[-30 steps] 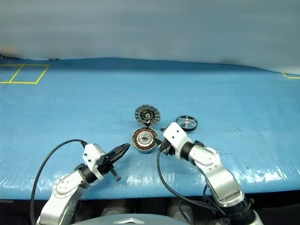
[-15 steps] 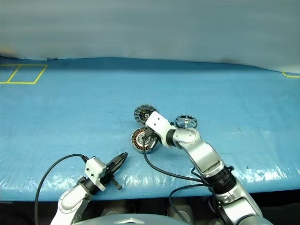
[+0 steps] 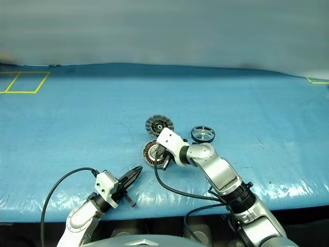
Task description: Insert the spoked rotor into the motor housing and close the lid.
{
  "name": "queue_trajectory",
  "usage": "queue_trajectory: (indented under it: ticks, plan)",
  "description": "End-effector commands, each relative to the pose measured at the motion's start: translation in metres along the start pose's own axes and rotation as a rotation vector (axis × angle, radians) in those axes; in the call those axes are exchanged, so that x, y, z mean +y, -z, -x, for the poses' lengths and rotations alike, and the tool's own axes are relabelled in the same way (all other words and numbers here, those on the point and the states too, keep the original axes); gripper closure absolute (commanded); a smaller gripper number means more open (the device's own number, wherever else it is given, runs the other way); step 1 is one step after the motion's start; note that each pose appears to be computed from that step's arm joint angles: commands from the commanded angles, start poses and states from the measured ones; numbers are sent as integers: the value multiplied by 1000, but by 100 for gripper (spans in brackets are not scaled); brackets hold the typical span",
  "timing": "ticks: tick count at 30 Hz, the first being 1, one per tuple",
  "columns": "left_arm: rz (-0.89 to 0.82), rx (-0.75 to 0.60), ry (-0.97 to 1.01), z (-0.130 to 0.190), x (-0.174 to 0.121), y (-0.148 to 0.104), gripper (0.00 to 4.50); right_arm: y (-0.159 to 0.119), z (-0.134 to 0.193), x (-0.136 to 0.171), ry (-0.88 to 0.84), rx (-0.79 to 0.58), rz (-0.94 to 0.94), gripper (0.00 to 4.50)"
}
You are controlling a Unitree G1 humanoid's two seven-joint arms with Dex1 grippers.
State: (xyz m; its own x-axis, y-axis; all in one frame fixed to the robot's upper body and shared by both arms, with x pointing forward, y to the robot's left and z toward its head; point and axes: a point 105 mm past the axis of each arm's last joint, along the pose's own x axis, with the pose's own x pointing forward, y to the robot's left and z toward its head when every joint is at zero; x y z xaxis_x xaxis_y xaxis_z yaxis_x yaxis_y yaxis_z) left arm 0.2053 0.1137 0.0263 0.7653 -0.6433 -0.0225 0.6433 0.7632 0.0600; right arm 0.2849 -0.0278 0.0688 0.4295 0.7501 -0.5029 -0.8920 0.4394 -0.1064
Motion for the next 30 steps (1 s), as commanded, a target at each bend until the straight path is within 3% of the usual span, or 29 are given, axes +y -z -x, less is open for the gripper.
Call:
queue_trajectory:
  ticks: [1,9,20,30]
  plan:
    - [1,-25,6,-2,-1,-6,450,-11,-2,-1,25,-53,15,448]
    - [8,-16,9,-3,-2,-4,450,-15,-3,-3,40,-57,6,448]
    - [14,-8,10,-3,-2,-1,450,-9,-5,4,-1,44,82,448]
    - [15,-8,9,-3,-2,-1,450,-26,11,2,36,3,89,448]
